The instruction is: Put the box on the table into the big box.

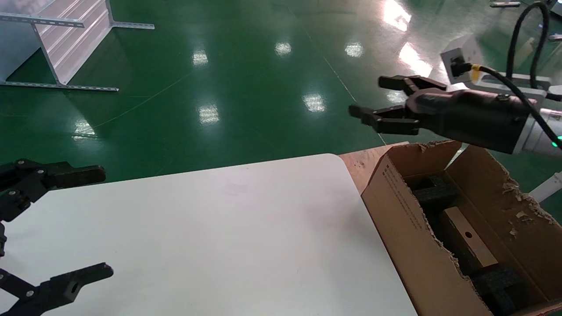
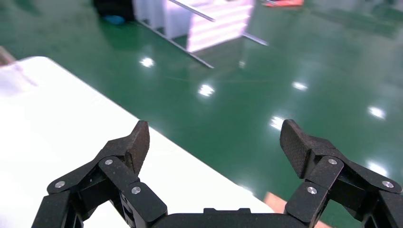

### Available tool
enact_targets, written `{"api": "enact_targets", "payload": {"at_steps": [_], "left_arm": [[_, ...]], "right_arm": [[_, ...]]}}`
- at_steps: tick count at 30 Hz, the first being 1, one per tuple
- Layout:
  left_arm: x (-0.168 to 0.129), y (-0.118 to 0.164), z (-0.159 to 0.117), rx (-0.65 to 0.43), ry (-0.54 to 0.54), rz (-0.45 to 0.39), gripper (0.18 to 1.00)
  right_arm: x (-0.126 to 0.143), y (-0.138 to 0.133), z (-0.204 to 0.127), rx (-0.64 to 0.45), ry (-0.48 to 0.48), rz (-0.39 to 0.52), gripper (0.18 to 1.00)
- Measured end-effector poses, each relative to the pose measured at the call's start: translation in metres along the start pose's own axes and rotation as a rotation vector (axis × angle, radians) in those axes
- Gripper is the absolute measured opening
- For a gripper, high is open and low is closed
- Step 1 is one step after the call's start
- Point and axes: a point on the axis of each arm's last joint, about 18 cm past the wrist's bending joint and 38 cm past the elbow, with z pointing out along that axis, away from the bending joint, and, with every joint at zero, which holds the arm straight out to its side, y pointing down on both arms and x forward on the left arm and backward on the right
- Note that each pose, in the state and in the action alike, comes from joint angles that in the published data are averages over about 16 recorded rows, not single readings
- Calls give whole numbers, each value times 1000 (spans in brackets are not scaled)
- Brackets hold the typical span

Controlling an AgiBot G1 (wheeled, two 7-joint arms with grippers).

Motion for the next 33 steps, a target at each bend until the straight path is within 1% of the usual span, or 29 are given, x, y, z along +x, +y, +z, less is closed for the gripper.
{"api": "enact_targets", "payload": {"at_steps": [8,16,25,33], "left_arm": [[0,0,0,0,0,0,1001],[0,0,0,0,0,0,1001],[0,0,0,0,0,0,1001],[0,0,0,0,0,0,1001]], "right_arm": [[-36,-15,23,60,-172,-27,1001],[-71,-26,36,116,-329,-54,1001],[-106,-33,42,176,-486,-86,1001],[-132,-34,40,224,-604,-116,1001]]}}
